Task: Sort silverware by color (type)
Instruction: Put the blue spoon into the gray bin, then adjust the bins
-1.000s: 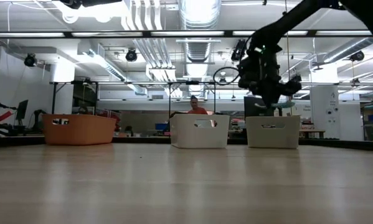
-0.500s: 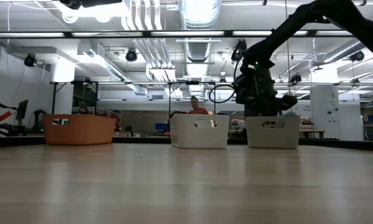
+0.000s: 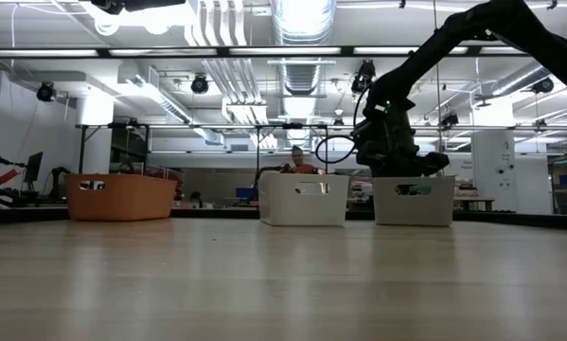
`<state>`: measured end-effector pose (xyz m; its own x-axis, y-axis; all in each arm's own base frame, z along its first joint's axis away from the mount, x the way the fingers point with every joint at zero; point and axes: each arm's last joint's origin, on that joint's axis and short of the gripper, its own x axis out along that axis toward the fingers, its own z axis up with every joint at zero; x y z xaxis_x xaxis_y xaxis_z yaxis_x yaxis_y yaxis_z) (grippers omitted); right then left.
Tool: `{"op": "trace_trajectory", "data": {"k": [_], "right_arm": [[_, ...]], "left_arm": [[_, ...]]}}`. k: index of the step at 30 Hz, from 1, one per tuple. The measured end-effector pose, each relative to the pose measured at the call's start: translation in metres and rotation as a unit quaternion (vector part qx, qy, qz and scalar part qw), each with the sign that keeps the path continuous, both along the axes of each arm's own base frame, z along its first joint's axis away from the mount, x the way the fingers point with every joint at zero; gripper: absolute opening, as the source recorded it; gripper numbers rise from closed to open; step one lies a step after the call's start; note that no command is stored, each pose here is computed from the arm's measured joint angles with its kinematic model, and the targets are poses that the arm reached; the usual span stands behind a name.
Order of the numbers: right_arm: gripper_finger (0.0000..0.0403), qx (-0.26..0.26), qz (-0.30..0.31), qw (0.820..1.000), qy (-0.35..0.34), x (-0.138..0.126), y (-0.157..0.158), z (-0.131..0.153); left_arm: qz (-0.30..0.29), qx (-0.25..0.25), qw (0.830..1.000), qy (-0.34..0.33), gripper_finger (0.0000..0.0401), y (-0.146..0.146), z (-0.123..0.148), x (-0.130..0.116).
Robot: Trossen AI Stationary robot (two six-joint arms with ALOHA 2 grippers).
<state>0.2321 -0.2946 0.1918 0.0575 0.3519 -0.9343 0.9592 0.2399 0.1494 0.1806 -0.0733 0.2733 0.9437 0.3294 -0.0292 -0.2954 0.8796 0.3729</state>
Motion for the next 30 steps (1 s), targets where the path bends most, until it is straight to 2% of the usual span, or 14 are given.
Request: {"op": "trace_trajectory", "data": {"k": [5, 11, 19, 30], "right_arm": [[0.0042, -0.006, 0.004, 1.0, -0.004, 0.001, -0.001, 0.0], [0.0042, -0.049, 0.013, 0.999, -0.006, 0.004, -0.007, -0.001], [0.0046, -0.053, 0.022, 0.998, -0.011, 0.007, -0.005, -0.001], [0.0108, -0.077, 0.045, 0.995, -0.032, 0.012, -0.008, -0.002]], "left_arm": [[0.0, 0.0, 1.0, 0.0, 0.0231, 0.0, 0.0, 0.0], [0.0, 0.0, 1.0, 0.001, 0.0231, 0.0, 0.0, 0.0], [0.0, 0.001, 1.0, 0.002, 0.0231, 0.0, 0.0, 0.0], [0.0, -0.008, 1.0, -0.001, 0.0231, 0.0, 0.0, 0.0]]}}
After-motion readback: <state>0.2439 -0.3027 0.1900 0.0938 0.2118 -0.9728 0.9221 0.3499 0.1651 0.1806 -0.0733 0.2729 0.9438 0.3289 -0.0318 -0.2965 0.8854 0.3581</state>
